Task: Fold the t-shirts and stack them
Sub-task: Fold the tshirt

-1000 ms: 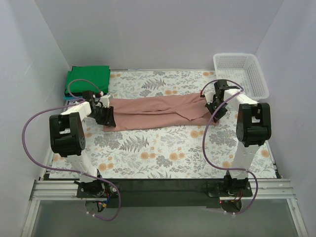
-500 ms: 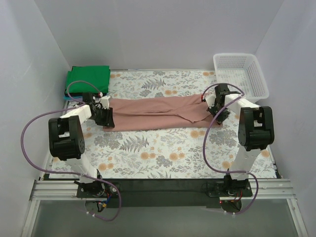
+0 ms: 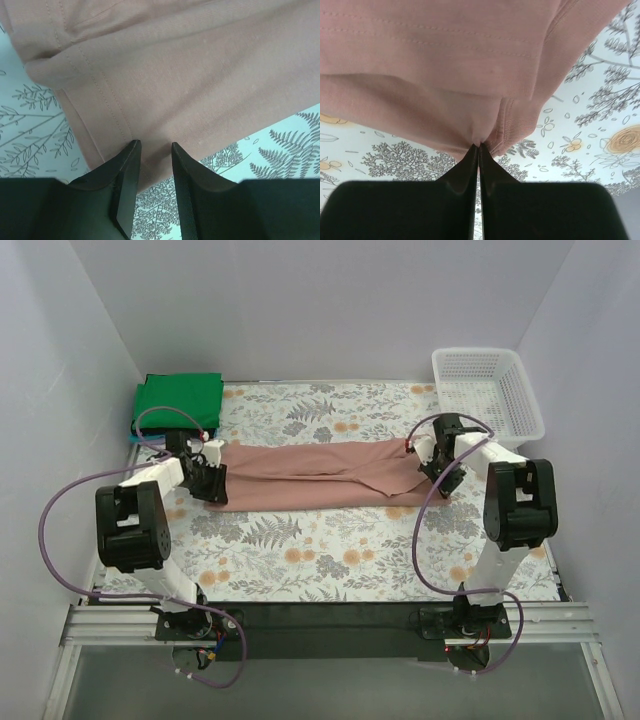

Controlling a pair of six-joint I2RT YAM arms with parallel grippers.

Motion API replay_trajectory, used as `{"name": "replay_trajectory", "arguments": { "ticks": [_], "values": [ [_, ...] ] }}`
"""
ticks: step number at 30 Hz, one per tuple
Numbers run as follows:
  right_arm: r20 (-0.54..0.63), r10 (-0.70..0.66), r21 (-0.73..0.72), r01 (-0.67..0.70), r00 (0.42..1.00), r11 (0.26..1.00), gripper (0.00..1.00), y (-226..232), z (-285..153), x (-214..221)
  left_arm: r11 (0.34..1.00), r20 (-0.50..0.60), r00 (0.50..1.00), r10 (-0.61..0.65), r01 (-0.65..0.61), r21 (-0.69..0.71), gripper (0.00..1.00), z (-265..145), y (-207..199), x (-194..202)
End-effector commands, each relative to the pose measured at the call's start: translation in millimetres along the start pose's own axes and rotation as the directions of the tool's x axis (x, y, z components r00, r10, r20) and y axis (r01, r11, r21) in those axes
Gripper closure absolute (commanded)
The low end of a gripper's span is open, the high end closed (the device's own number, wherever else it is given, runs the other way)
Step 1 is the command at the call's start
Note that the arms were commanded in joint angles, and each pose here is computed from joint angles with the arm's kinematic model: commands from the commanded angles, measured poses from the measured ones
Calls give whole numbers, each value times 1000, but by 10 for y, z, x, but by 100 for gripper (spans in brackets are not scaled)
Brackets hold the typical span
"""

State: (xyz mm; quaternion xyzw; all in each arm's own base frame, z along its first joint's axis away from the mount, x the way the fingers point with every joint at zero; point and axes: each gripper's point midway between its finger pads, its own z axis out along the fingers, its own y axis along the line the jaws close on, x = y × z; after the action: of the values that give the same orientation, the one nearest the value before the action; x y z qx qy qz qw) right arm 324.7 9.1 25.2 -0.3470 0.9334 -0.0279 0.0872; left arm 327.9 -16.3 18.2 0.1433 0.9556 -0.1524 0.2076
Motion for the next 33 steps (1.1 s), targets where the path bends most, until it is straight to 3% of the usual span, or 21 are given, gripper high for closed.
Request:
{"name": "replay_trajectory", "arguments": {
  "ticks": [1,8,11,15,16,19,23,26,29,33],
  "values": [
    [2,-12,36,12,1000,999,95,-177,-6,-200,997,-284,958,-30,8,-79,69,-126,89,885],
    [32,-18,85,16,999,996,95,-471,73,-624,996,-335,942,-16,-16,-92,69,-452,-122,1343],
    [77,-36,88,29,996,996,95,-459,-59,-800,1000,-294,956,-3,-5,-29,65,-592,-316,1277],
    [211,-56,-30,64,976,998,88,-82,-511,-1037,998,-85,994,68,-67,11,58,-881,-414,556],
    [262,-59,-30,69,963,997,82,-11,-724,-1078,997,-61,996,71,-70,16,56,-907,-404,423],
    [324,-43,-70,69,945,995,76,248,-979,-1100,996,36,996,81,-82,37,53,-984,-411,-34],
    [330,-34,-93,69,943,993,77,427,-1007,-1106,995,74,995,73,-78,69,52,-746,-353,-425],
    [333,-22,-118,65,943,991,77,473,-958,-1209,984,130,987,95,-112,138,52,-629,-599,-664],
    [268,0,-169,47,964,984,78,547,-828,-1215,960,119,977,176,-197,196,52,-449,-1067,-775],
    [257,12,-271,60,966,961,62,793,-777,-1116,909,140,960,243,-275,312,51,-337,-1677,-891]
  ]
}}
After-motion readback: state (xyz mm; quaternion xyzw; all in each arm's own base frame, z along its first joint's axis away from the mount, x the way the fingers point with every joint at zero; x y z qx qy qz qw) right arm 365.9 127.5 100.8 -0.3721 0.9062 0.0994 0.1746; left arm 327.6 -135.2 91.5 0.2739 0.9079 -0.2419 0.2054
